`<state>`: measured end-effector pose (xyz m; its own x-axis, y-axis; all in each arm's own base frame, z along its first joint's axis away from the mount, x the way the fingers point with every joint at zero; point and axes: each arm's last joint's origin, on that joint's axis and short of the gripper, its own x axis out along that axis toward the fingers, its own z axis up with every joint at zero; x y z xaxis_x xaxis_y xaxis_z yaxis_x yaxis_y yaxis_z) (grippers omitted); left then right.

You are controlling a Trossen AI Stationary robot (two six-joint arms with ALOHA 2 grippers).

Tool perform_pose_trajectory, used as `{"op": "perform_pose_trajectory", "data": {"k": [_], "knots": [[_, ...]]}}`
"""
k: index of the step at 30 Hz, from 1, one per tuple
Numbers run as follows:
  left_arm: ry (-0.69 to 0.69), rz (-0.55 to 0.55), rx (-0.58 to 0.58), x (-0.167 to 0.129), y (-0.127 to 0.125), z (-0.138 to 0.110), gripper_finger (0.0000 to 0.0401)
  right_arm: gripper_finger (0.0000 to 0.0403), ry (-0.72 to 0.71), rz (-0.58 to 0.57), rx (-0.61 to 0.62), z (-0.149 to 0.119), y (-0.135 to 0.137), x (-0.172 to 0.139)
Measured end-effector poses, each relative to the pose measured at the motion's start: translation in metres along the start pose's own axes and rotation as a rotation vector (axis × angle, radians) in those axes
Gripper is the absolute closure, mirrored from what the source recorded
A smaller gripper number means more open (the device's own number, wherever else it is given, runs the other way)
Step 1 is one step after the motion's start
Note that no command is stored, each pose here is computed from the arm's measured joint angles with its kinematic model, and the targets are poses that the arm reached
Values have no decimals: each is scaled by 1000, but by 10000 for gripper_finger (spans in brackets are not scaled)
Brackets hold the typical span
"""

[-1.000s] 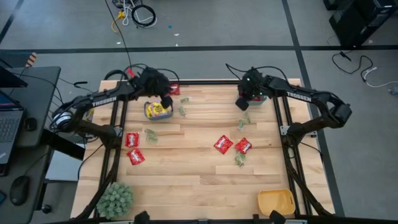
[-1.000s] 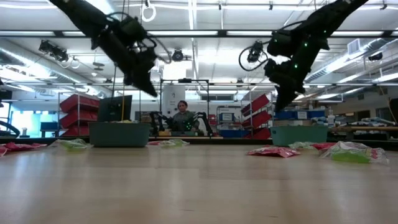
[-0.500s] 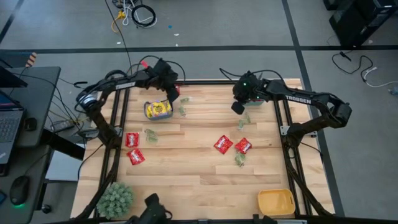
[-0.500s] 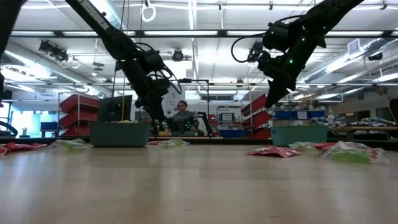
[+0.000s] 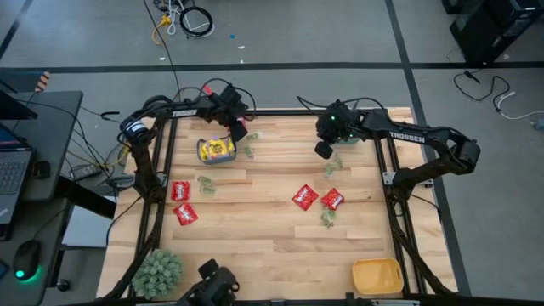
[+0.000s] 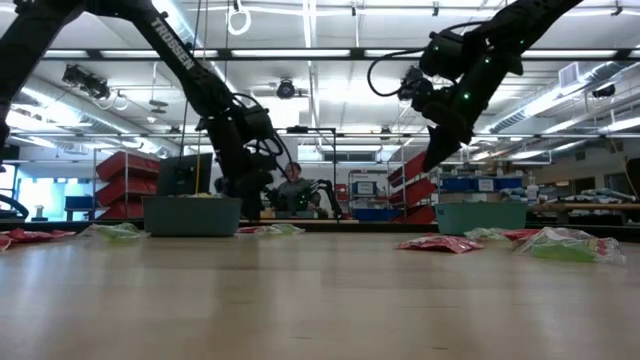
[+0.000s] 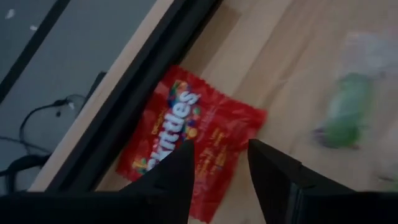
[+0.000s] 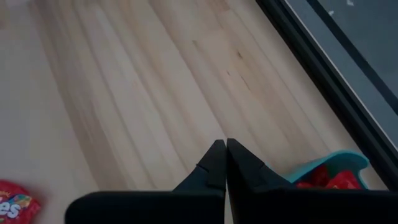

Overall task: Sort candy
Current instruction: Put the red candy into the blue bin

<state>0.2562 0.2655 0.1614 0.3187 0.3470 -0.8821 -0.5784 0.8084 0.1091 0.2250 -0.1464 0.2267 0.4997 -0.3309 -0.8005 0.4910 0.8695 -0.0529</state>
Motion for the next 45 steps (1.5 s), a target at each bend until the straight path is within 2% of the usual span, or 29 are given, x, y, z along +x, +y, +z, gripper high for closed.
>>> {"op": "perform_pose_trajectory", "data": {"k": [14,18,23,29,34,40,45], "knots": [[-27,27,-6,19,1,2,255,403,-16,-3,-5,2,0,0],[-26,28,8,19,1,1,296,403,-16,-3,-5,2,0,0],[-28,31,38,19,1,2,385,403,-16,-3,-6,2,0,0],[-39,27,55,12,-1,4,399,403,-16,-4,-9,2,0,0],[-115,17,71,-11,-6,13,400,403,-23,-8,-30,2,0,-2],[-258,-143,96,-47,-11,23,400,403,-115,-8,-91,8,4,-17],[-368,-326,193,-71,-30,29,401,402,-249,33,-230,21,28,-22]]}}
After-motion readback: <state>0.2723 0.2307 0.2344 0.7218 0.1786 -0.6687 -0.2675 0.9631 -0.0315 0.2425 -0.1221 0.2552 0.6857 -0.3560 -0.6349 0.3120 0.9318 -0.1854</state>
